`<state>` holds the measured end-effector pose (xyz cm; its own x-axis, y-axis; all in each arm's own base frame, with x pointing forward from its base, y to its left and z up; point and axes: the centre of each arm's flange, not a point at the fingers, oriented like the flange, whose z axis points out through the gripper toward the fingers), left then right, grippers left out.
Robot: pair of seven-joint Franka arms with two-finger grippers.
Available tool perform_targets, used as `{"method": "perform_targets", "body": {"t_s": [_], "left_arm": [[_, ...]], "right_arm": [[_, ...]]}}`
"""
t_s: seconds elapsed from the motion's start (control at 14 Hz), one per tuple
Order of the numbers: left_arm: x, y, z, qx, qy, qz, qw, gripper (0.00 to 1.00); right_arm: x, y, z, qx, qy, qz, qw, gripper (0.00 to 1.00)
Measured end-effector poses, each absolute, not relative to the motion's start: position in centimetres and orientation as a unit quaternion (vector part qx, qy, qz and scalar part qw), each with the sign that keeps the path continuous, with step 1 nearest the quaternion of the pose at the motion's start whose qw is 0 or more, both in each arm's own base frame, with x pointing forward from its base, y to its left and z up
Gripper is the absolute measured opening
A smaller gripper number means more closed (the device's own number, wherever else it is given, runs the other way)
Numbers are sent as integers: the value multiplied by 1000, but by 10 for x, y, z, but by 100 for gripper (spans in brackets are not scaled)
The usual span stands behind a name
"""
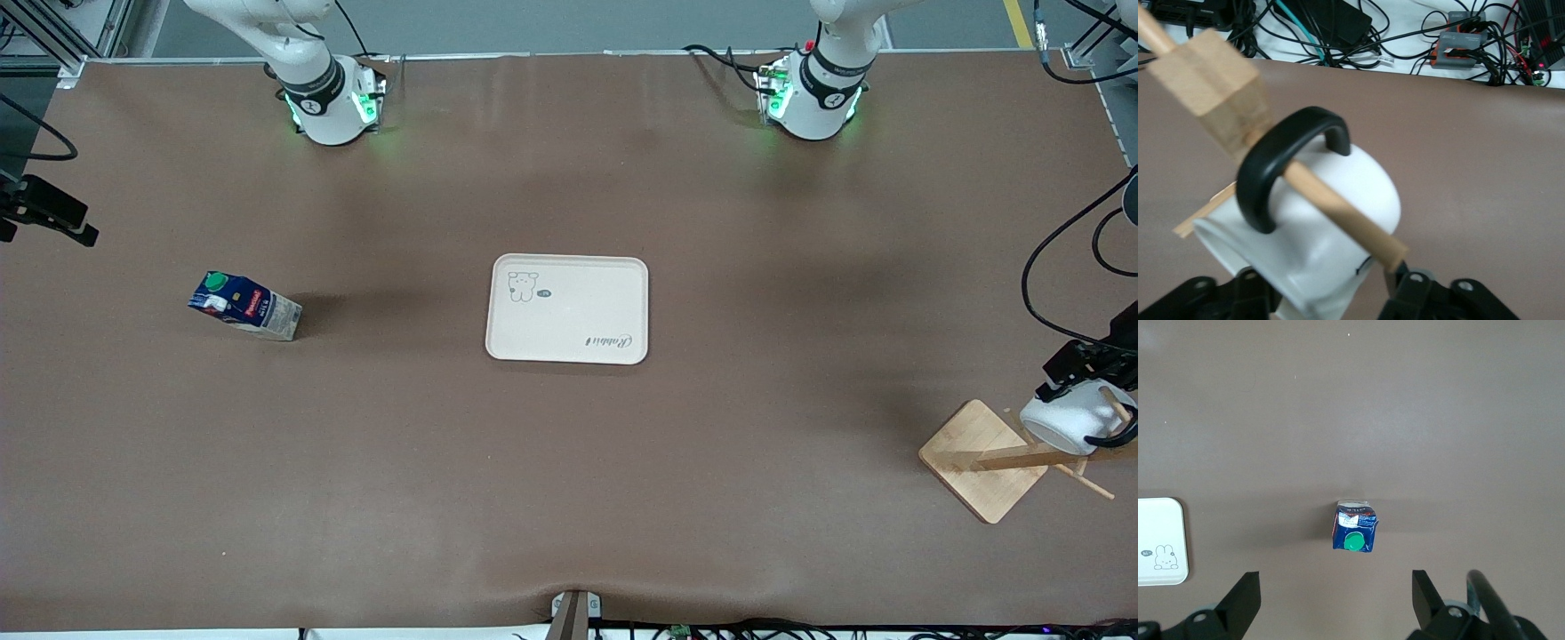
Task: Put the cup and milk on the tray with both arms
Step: 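Grasp the white mug with the left gripper and lift it off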
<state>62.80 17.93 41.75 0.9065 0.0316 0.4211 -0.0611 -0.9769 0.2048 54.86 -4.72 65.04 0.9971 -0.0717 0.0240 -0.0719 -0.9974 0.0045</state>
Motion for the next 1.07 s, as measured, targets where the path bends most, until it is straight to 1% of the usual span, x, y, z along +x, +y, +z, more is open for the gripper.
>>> {"method": "perform_targets", "body": {"t_s": [0.21,0.29,0.5,1.07], "left_arm": [[628,171,421,970,-14,212,116,25],[629,168,422,970,-16,213,117,19],[629,170,423,970,-14,216,115,6],[632,160,431,969,-27,212,123,6]], "right_arm": [[549,-47,650,999,-36,12,3,100],[549,-47,650,999,-36,12,3,100],[549,-47,650,999,-36,12,3,100],[550,-47,648,999,-36,10,3,100]]}}
